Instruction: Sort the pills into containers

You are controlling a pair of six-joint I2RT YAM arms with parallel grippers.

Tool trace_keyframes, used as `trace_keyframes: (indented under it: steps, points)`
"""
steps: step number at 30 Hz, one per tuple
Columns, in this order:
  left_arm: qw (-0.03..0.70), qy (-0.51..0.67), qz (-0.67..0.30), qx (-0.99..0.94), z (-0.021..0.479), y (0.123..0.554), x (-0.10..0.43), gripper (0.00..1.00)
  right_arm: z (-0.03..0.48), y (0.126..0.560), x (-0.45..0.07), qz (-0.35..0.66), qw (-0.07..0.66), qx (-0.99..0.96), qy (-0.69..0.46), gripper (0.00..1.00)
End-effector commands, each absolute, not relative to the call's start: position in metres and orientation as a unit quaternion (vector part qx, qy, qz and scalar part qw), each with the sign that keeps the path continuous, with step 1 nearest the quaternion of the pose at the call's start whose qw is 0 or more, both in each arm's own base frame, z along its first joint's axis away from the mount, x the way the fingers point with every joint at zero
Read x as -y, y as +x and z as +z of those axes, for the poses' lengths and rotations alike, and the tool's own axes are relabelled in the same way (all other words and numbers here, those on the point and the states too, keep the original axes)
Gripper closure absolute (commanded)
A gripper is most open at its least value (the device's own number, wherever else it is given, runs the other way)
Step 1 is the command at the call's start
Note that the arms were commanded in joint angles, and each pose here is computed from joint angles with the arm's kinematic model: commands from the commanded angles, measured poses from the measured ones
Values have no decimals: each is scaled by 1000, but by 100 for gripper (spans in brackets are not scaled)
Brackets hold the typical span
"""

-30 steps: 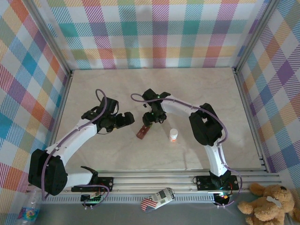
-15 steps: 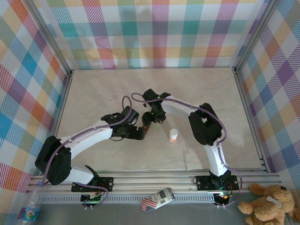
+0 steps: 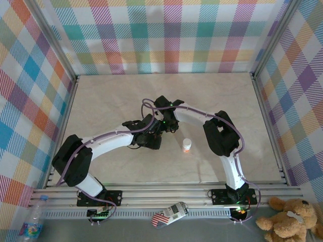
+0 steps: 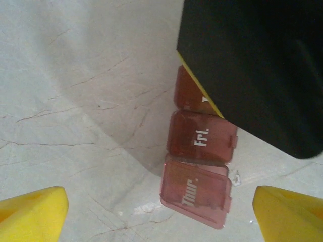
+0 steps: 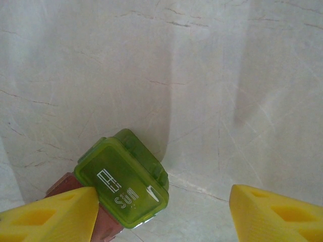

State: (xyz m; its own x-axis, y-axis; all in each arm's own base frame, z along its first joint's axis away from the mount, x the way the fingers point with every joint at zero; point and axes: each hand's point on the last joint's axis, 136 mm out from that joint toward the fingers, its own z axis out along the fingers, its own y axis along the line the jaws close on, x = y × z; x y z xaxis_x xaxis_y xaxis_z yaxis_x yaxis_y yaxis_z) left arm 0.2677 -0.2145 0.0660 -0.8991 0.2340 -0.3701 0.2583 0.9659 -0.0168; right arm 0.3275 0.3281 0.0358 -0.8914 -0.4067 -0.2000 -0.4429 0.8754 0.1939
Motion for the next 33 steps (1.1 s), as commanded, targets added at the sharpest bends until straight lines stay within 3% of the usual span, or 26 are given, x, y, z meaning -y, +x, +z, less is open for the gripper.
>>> trace_keyframes:
  steps: [1,16,33]
  points:
    - [200,138,-14,-970,69,274,216,6,19,318,-316,96,56,-970,-217,30]
    - [213,125,30,-969,74,275,191,5,13,315,-311,88,52,-971,-215,30]
    - [200,53,1,-978,65,281,159,5,10,313,-309,86,48,-973,-211,31]
